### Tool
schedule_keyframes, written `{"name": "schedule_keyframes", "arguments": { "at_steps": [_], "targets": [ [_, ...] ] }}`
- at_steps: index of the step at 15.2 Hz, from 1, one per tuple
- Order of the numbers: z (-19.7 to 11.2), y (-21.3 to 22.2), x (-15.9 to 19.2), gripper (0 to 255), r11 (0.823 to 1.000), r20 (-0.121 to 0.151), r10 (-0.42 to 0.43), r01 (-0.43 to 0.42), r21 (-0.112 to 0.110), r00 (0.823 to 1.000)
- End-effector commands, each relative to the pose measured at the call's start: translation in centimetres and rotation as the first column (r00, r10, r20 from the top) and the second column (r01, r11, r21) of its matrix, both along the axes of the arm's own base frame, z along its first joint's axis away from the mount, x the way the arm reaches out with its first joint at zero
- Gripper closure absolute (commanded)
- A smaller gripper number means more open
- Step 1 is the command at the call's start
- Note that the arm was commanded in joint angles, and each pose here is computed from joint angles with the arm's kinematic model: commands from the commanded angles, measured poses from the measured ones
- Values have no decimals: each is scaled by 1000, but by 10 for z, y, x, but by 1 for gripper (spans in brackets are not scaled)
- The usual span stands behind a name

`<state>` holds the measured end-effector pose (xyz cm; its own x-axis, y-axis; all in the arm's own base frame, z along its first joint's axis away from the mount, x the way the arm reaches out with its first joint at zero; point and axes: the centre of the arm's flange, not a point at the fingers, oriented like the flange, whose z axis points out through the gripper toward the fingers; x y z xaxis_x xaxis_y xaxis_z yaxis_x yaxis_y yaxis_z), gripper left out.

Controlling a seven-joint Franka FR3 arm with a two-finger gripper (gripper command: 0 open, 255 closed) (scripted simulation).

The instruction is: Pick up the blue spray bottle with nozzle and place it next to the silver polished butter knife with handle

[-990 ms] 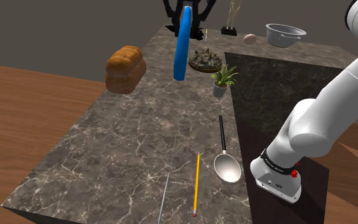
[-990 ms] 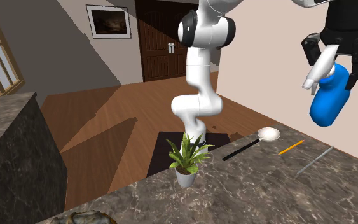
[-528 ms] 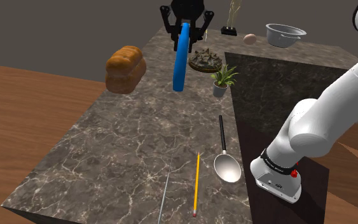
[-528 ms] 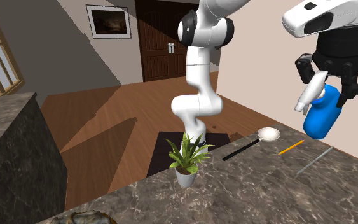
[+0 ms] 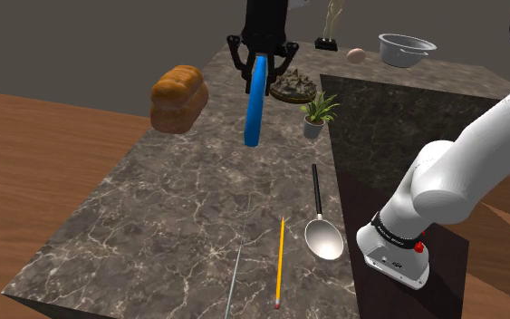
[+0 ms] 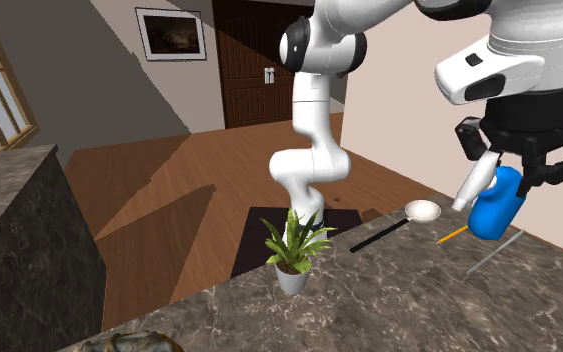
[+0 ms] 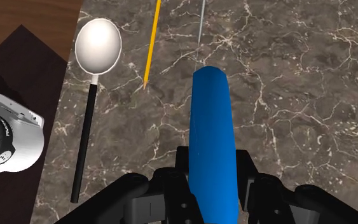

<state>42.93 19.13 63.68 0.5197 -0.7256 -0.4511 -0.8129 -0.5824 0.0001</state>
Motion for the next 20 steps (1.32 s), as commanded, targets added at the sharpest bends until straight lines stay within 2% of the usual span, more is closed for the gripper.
{"name": "schedule_keyframes", "arguments": {
  "at_steps": [1, 20],
  "targets": [
    [-10, -1, -1, 255, 1000, 1, 0, 0, 0, 1000],
    [-111, -1, -1, 255, 1000, 1, 0, 0, 0, 1000]
  ]
}}
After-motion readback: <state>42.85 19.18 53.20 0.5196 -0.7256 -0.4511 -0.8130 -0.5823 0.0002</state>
